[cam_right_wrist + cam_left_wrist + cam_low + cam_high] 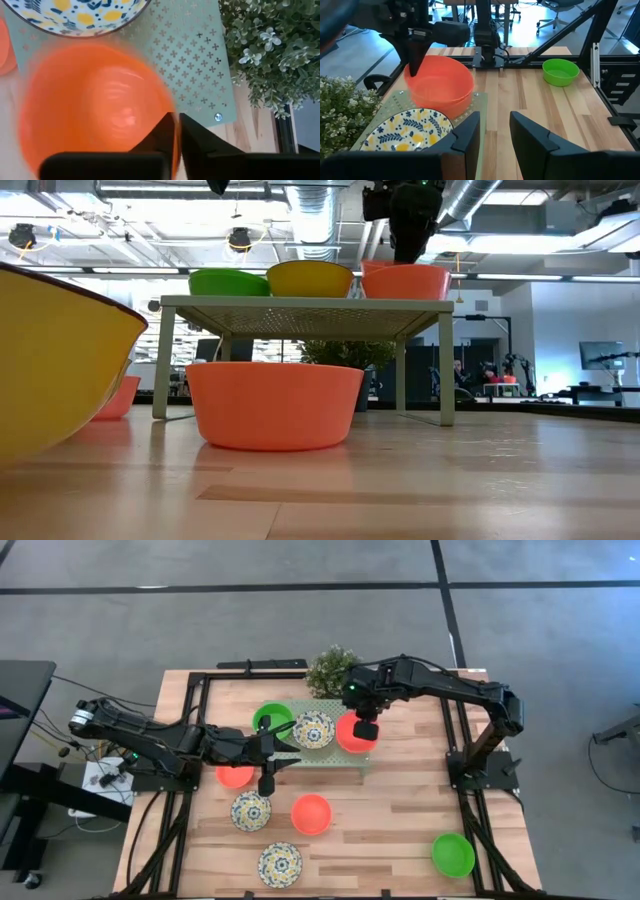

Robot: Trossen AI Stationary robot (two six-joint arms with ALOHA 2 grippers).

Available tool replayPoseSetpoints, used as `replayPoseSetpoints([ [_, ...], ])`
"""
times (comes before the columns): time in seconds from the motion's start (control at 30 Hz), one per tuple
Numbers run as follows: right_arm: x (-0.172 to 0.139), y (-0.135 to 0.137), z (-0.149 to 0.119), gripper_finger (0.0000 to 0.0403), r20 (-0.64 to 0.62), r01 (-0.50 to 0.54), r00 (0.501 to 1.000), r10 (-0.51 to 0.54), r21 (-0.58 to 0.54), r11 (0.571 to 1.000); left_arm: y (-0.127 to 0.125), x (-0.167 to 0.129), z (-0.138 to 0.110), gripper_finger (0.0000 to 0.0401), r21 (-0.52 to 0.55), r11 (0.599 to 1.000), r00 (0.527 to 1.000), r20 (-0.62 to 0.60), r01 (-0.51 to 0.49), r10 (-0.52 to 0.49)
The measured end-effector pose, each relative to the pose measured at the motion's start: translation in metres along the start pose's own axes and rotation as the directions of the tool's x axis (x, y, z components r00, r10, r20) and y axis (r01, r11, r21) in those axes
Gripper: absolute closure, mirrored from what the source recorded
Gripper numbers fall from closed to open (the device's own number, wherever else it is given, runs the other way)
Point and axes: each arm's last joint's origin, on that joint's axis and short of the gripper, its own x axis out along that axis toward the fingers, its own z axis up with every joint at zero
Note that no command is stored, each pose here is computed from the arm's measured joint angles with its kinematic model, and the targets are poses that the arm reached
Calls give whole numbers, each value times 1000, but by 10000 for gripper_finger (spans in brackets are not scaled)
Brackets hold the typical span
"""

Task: Pick & Place Mini bowls
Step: Stack the orange bowl on the orange bowl on the shelf

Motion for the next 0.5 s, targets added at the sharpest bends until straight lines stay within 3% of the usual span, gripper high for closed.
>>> replayPoseSetpoints([
  [0.13, 0, 0, 0, 390, 2, -5, 1000, 5, -2, 1000, 0, 0, 0, 293, 0, 1000, 1000, -1, 0, 0],
  [0.33, 0, 3, 0, 398, 14, -131, 991, 131, -24, 991, 0, 0, 0, 293, 0, 1000, 1000, -1, 0, 0],
  [0.5, 0, 3, 0, 396, 16, -151, 988, 152, -25, 988, 0, 0, 0, 293, 0, 1000, 1000, -1, 0, 0],
])
